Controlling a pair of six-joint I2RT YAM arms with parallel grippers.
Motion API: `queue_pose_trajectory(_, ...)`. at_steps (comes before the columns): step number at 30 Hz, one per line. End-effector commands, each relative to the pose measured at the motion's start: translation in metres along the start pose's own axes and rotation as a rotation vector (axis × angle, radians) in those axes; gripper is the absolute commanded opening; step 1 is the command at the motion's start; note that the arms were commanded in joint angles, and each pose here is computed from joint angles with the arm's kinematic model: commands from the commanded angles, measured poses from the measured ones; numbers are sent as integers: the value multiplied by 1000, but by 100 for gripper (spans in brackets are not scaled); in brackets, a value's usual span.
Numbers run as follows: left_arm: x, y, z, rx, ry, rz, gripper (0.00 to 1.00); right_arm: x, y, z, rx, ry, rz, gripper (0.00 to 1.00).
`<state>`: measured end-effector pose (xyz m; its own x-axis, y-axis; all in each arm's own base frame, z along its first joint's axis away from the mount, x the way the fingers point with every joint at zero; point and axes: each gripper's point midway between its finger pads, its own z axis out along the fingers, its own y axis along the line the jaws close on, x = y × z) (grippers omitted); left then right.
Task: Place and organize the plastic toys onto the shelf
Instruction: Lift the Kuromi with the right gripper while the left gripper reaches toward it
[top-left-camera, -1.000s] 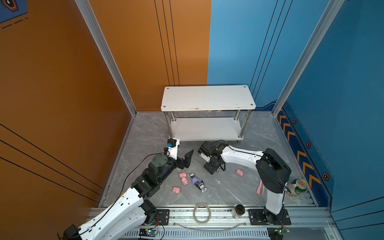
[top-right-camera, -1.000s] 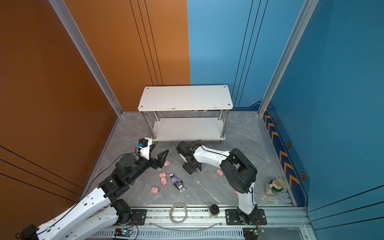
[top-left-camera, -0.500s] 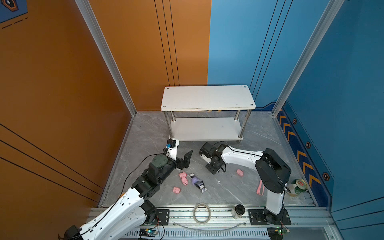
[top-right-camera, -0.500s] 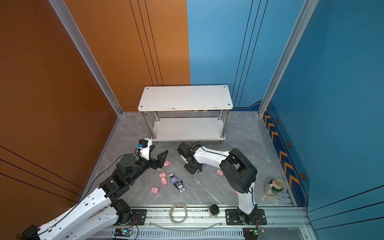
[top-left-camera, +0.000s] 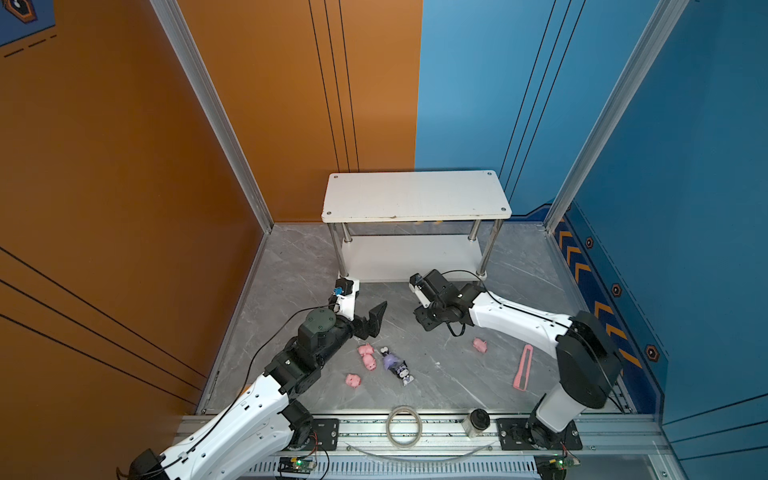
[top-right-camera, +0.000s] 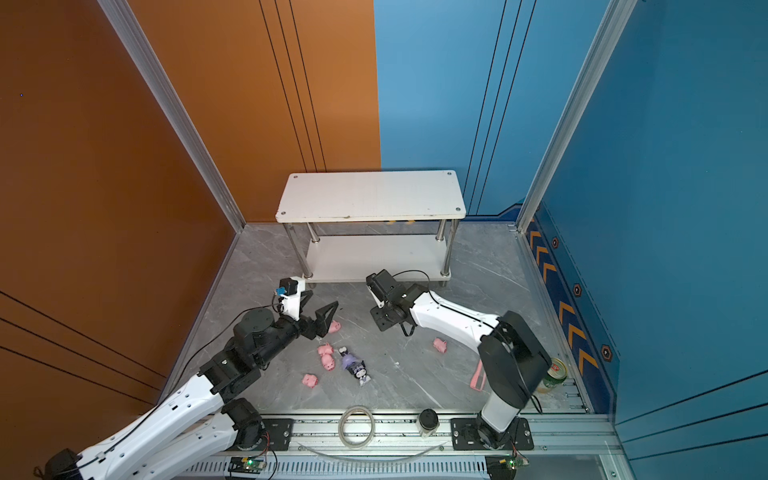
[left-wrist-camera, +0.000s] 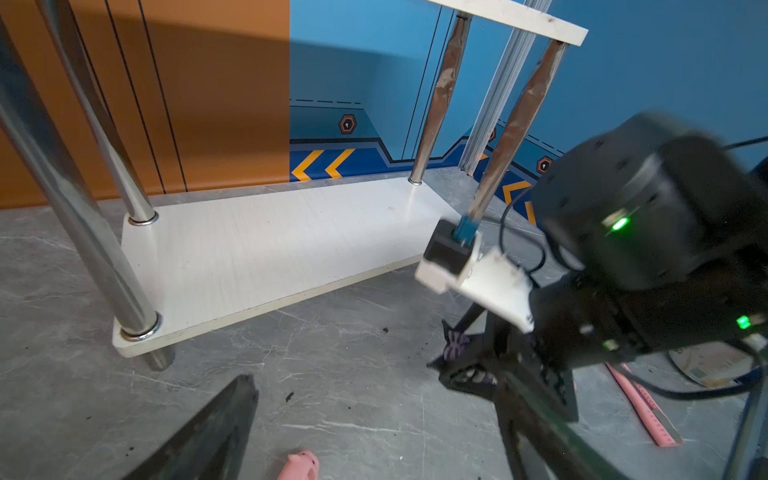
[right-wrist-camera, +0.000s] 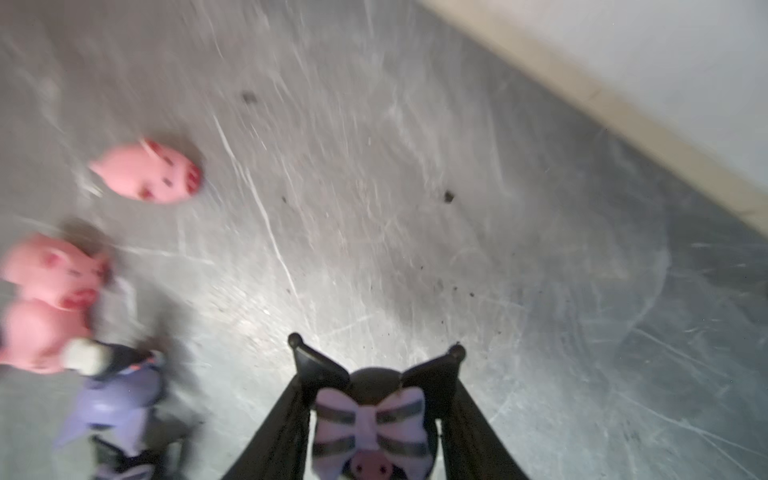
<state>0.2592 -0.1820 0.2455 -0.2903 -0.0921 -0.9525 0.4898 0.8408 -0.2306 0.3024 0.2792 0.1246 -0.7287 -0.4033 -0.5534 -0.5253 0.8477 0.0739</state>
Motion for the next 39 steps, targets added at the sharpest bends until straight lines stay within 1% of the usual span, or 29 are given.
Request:
queue_pose_trajectory(1, -6, -14, -2, 87, -23, -17, 95, -47, 3, -41, -118, -238, 244, 14)
queue_pose_trajectory(3, -9, -23, -3, 137, -28, -25, 99, -60, 3, -61, -205, -332, 357, 12)
queue_pose_trajectory(5, -10, -34, -3, 200, -28, -33, 100, -72, -4, -77, -275, -406, 447, 12)
queue_pose_trajectory(6, -11, -40, -2, 227, -27, -40, 100, -76, -2, -86, -331, -431, 486, 12)
queue_pose_trajectory(9, -14, -54, 3, 286, -8, -41, 100, -84, 2, -102, -422, -460, 544, 12)
queue_pose_trajectory(15, -23, -75, 21, 338, -10, -23, 96, -93, 11, -118, -561, -488, 622, 12)
queue_pose_trajectory(19, -29, -88, 36, 364, -13, -7, 90, -94, 12, -124, -585, -507, 634, 12)
queue_pose_trajectory(26, -35, -113, 62, 431, -4, -1, 87, -93, 13, -130, -617, -520, 643, 12)
queue_pose_trajectory(27, -36, -117, 64, 442, -2, 0, 81, -94, 13, -132, -621, -525, 645, 12)
queue_pose_trajectory(30, -34, -122, 71, 454, 10, 4, 74, -96, 14, -134, -642, -531, 649, 12)
queue_pose_trajectory(33, -37, -124, 75, 455, -4, 4, 66, -98, 17, -137, -667, -532, 650, 12)
queue_pose_trajectory(37, -43, -124, 77, 452, -31, 8, 50, -97, 19, -137, -677, -525, 643, 12)
queue_pose_trajectory(39, -45, -126, 79, 454, -34, 16, 48, -96, 20, -138, -682, -522, 641, 12)
